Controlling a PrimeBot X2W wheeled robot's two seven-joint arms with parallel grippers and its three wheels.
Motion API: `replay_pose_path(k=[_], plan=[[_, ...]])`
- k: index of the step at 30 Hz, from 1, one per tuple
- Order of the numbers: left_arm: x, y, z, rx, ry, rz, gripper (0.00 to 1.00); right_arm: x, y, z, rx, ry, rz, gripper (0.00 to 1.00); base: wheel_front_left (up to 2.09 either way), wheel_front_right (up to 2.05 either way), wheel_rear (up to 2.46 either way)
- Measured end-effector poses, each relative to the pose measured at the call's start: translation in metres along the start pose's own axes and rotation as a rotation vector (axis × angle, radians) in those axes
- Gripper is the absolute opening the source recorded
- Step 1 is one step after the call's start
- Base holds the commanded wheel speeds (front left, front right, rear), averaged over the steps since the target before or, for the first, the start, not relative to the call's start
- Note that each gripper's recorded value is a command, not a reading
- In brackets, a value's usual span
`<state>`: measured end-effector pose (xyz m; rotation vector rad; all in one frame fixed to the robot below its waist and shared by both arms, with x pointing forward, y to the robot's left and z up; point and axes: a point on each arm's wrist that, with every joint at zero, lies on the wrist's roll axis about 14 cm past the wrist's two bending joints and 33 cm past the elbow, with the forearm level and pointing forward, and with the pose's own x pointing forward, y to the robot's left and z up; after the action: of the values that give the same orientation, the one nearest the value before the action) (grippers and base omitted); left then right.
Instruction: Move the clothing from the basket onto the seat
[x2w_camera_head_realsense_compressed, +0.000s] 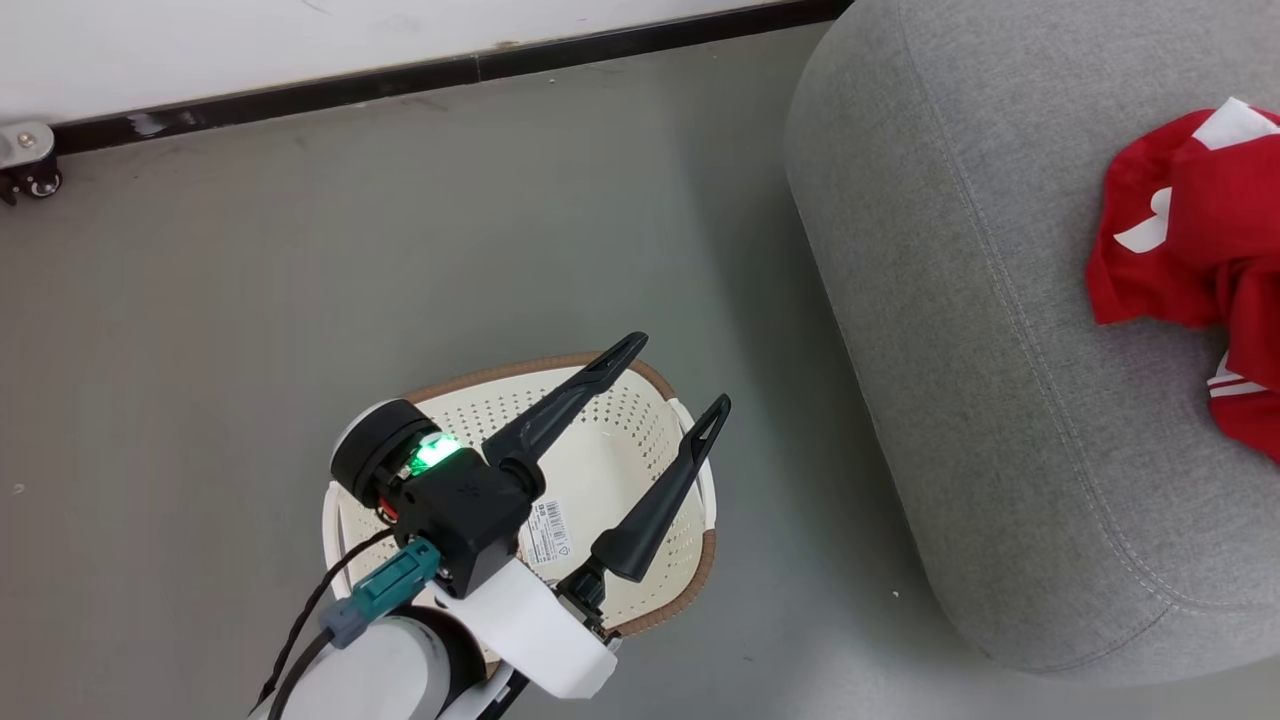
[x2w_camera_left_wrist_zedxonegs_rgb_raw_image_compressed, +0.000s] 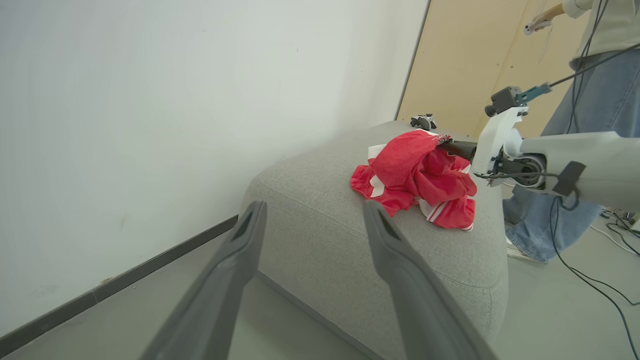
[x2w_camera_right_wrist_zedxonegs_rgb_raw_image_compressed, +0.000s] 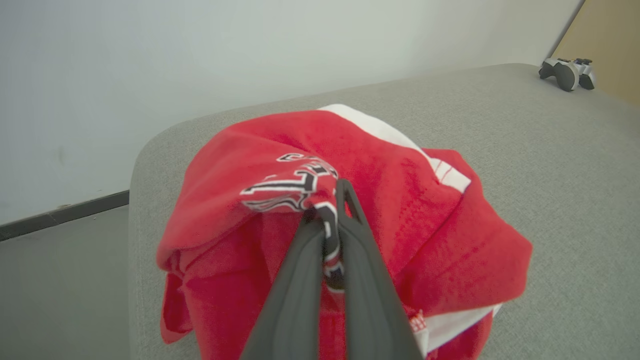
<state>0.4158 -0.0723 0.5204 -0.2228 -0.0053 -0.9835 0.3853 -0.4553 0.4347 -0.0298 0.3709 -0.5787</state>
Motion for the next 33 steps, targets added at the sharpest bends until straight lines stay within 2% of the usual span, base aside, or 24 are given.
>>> replay_pose_path(k=[9,16,33], plan=[[0.004,-0.001,0.002,0.001,-0.021,-0.003,1.0,-0.007,0.019,-0.009,0.063,0.0,0.03,1.0,0.0,0.0,0.0],[0.006,-0.003,0.004,0.007,-0.029,-0.008,1.0,-0.013,0.021,-0.001,0.053,-0.05,0.051,1.0,0.0,0.0,0.0],[0.008,-0.011,0.013,0.018,-0.056,-0.015,1.0,-0.051,0.028,-0.033,0.029,-0.029,0.114,1.0,0.0,0.0,0.0]])
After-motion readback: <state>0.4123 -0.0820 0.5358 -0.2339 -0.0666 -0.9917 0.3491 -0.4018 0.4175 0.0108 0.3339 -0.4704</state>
